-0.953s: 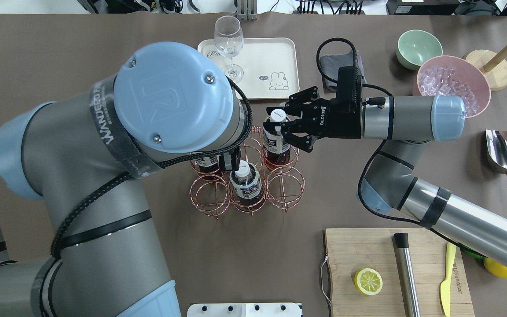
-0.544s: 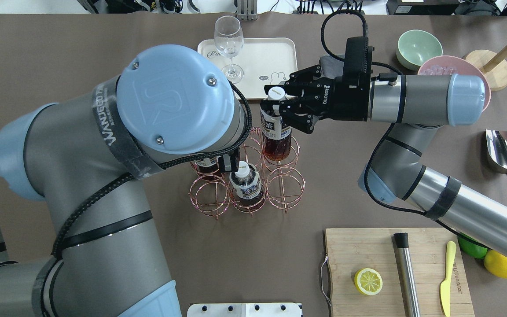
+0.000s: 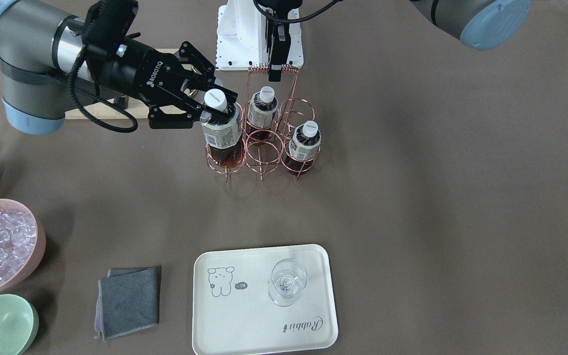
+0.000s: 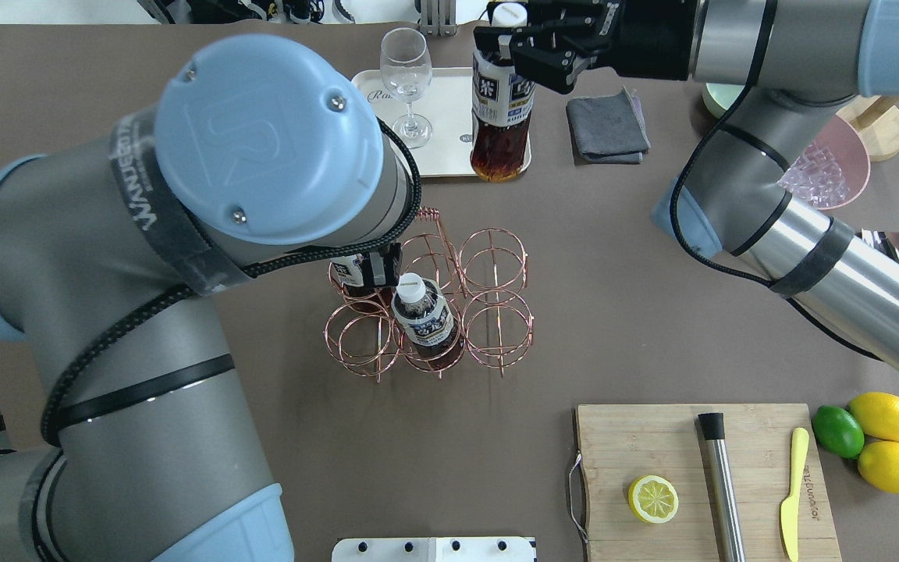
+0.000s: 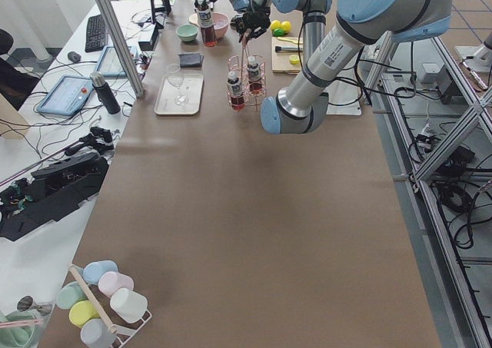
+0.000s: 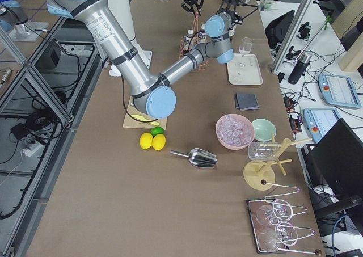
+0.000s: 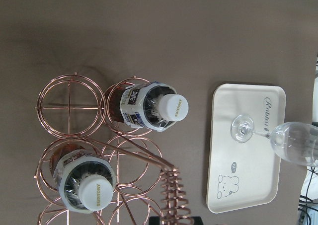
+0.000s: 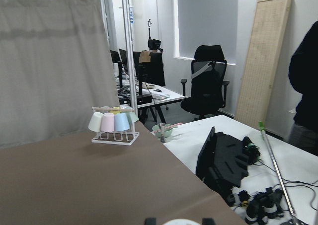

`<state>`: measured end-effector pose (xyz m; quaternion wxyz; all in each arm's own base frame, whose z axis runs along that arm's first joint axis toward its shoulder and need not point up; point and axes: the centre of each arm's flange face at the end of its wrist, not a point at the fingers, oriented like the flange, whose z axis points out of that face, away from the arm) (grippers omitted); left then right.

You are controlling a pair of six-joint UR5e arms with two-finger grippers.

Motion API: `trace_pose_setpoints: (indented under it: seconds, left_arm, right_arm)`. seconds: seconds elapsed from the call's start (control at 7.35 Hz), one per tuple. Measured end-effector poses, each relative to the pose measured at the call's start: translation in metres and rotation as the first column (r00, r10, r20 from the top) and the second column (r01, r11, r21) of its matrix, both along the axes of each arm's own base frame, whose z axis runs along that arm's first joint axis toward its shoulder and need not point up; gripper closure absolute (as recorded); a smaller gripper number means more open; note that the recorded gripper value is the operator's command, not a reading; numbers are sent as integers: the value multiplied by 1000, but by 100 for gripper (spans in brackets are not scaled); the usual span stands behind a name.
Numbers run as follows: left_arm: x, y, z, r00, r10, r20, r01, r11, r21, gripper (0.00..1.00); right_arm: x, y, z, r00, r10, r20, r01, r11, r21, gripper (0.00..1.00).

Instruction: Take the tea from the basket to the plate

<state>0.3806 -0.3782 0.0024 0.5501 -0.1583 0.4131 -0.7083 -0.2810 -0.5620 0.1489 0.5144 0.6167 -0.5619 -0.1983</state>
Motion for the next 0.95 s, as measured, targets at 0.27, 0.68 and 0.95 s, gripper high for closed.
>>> trace_pose_setpoints:
  seconds: [0.27, 0.68, 0.95]
  left_arm:
    - [-45, -6, 19, 999, -18, 43, 16, 999, 32, 100]
    - [-138, -59, 96, 985, -56, 166, 48, 998, 50, 100]
    - [-215, -142, 185, 969, -84, 232, 84, 996, 7, 100]
  right_arm:
    - [18, -64, 17, 992, 111, -58, -114, 992, -58, 100]
    - [-18, -120, 53, 965, 239, -108, -255, 953, -165, 100]
    - [-82, -113, 79, 953, 294, -73, -303, 935, -186, 100]
